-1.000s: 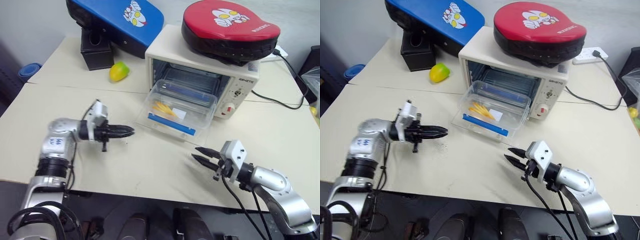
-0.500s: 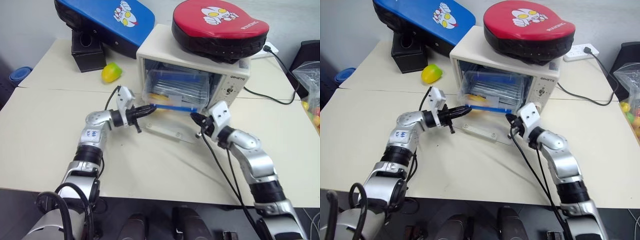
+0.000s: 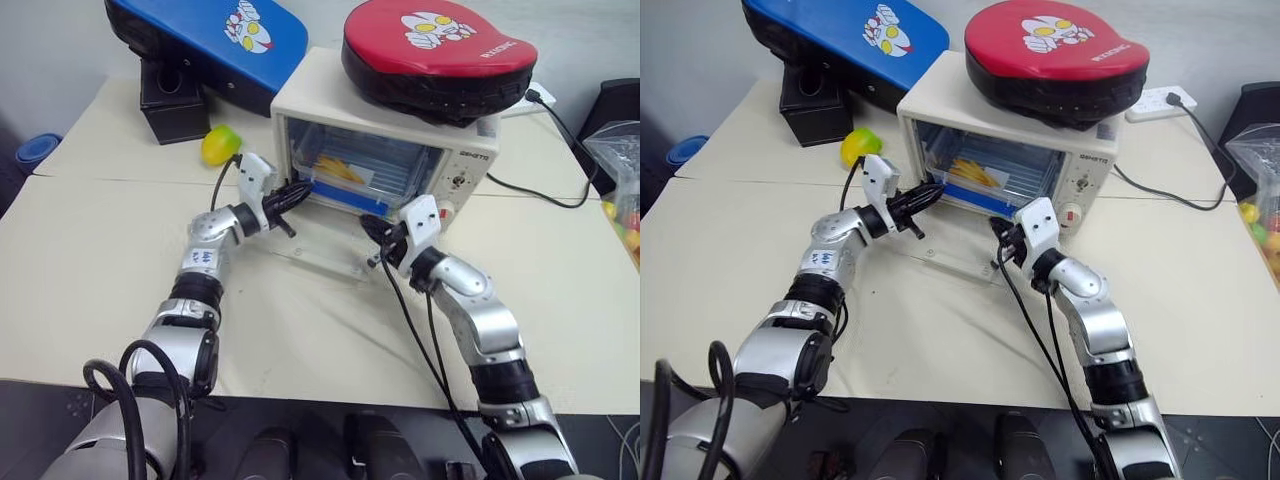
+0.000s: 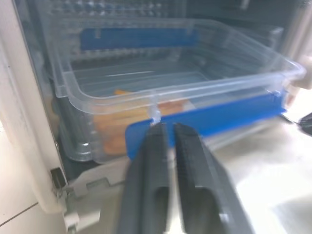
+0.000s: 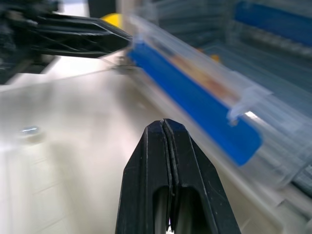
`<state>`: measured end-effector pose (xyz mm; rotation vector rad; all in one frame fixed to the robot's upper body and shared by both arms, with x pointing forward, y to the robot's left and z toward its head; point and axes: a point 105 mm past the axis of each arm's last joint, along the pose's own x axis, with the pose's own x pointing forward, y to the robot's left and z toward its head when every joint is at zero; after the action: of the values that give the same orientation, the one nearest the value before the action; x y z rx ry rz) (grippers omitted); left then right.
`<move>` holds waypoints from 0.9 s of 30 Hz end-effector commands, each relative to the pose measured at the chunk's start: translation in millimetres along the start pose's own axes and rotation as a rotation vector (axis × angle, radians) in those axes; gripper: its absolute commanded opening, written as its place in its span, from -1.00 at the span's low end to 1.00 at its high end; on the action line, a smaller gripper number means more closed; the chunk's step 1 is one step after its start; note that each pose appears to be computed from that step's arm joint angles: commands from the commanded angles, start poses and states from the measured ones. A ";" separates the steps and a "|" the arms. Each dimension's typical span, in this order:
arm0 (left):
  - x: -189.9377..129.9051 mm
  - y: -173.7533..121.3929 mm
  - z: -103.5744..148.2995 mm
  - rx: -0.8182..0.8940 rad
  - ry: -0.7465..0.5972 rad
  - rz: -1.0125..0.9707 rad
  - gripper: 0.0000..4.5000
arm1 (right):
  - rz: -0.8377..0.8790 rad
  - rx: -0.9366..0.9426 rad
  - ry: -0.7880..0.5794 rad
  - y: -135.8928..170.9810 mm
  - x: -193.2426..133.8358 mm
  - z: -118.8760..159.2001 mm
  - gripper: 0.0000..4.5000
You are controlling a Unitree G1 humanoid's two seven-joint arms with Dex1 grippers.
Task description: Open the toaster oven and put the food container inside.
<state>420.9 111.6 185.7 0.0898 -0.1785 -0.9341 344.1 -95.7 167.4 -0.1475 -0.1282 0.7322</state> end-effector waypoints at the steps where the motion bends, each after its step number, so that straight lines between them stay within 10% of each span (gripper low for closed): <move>1: -41.1 1.8 31.5 0.053 -0.070 -0.117 -0.27 | 0.066 -0.030 -0.052 -3.3 -36.7 20.9 -1.00; 11: -154.4 -23.2 36.5 -0.017 0.181 -0.410 0.99 | 0.170 -0.103 0.270 -30.3 -95.6 -50.5 -1.00; 17: -162.3 -31.8 51.1 -0.047 0.101 -0.400 0.99 | 0.280 0.039 0.194 -6.5 -65.8 -59.1 -1.00; 27: -155.6 -8.7 55.1 -0.053 -0.088 -0.080 0.99 | 0.059 0.244 -0.402 -43.6 -37.4 30.8 -1.00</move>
<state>314.2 224.5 212.0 -0.0380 -0.1901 -1.0732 340.1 -135.6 176.8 0.1857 -0.2872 0.8797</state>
